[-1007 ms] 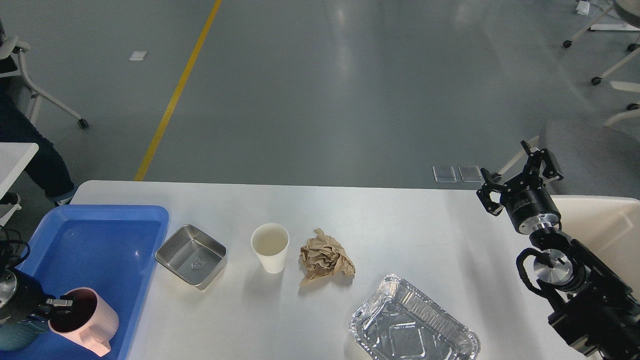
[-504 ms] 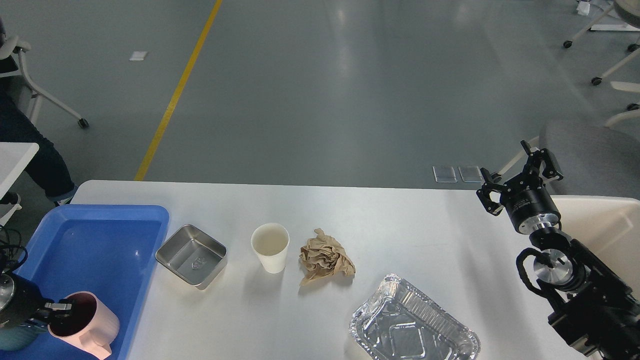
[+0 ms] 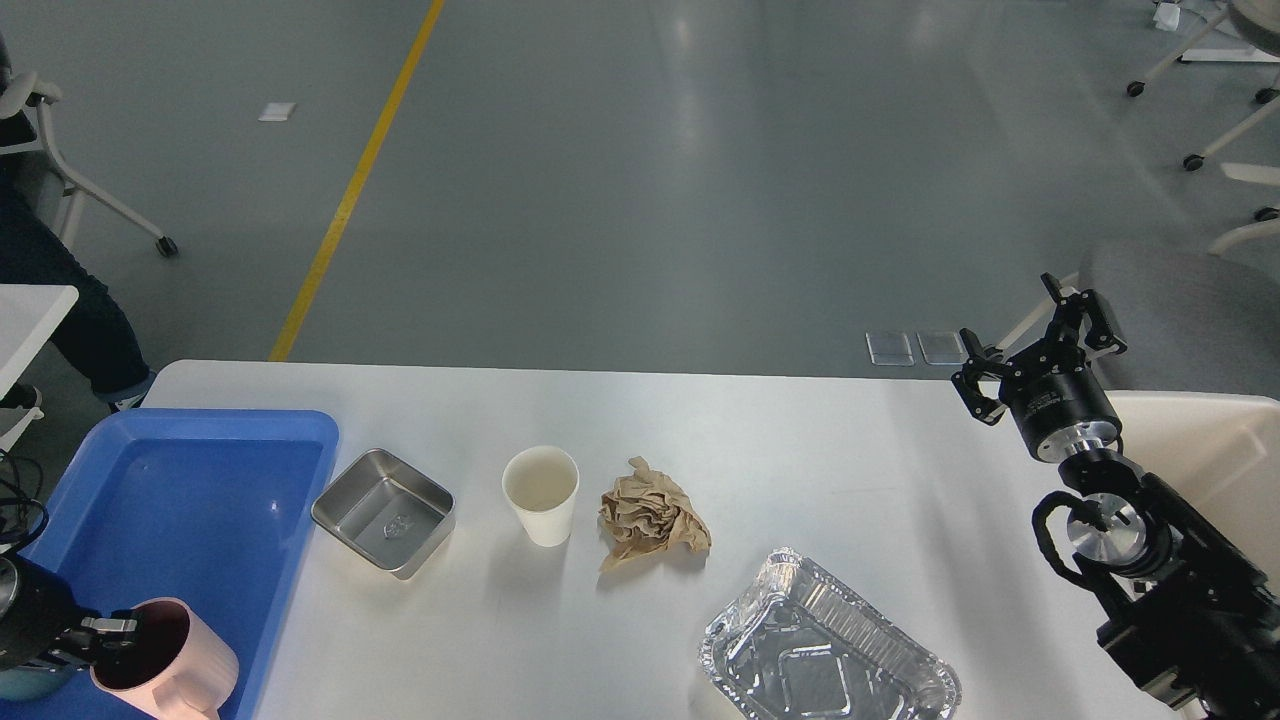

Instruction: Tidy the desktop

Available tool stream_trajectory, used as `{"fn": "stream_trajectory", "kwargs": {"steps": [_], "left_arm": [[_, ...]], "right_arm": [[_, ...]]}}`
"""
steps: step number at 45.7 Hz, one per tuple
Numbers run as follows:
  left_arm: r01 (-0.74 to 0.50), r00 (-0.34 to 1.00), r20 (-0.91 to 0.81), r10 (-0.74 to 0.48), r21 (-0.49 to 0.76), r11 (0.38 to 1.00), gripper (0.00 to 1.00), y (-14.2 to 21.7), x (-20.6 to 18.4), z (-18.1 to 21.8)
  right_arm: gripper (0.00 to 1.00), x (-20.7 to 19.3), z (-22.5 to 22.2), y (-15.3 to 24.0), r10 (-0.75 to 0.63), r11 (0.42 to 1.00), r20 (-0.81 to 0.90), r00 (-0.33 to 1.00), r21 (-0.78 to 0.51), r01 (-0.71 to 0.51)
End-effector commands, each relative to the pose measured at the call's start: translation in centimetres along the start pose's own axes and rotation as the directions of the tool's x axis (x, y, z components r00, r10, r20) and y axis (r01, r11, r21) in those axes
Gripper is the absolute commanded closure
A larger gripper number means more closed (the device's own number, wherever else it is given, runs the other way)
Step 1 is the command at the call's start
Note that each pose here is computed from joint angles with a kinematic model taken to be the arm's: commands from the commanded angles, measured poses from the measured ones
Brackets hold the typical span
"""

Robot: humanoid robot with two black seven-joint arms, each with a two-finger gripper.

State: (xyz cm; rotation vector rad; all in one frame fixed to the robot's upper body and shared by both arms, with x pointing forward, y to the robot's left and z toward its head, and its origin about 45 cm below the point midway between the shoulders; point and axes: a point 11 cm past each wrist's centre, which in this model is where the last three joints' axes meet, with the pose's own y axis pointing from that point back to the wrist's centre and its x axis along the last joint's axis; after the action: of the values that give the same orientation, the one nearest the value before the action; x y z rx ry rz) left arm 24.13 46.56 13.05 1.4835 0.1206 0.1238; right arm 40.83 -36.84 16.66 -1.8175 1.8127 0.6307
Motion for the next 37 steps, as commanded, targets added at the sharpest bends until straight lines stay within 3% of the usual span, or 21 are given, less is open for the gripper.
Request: {"fn": "stream_trajectory", "kwargs": {"steps": [1, 37], "left_arm": [[0.003, 1.000, 0.000, -0.003, 0.002, 1.000, 0.03, -0.1, -0.1, -0.1], [-0.016, 1.000, -0.020, 0.017, 0.031, 0.999, 0.03, 0.2, 0.3, -1.1]], "right_arm": [[0.00, 0.0, 0.0, 0.0, 0.000, 1.000, 0.001, 1.000, 0.001, 0.000], [0.00, 0.0, 0.3, 0.1, 0.002, 1.000, 0.005, 1.000, -0.003, -0.002]]}}
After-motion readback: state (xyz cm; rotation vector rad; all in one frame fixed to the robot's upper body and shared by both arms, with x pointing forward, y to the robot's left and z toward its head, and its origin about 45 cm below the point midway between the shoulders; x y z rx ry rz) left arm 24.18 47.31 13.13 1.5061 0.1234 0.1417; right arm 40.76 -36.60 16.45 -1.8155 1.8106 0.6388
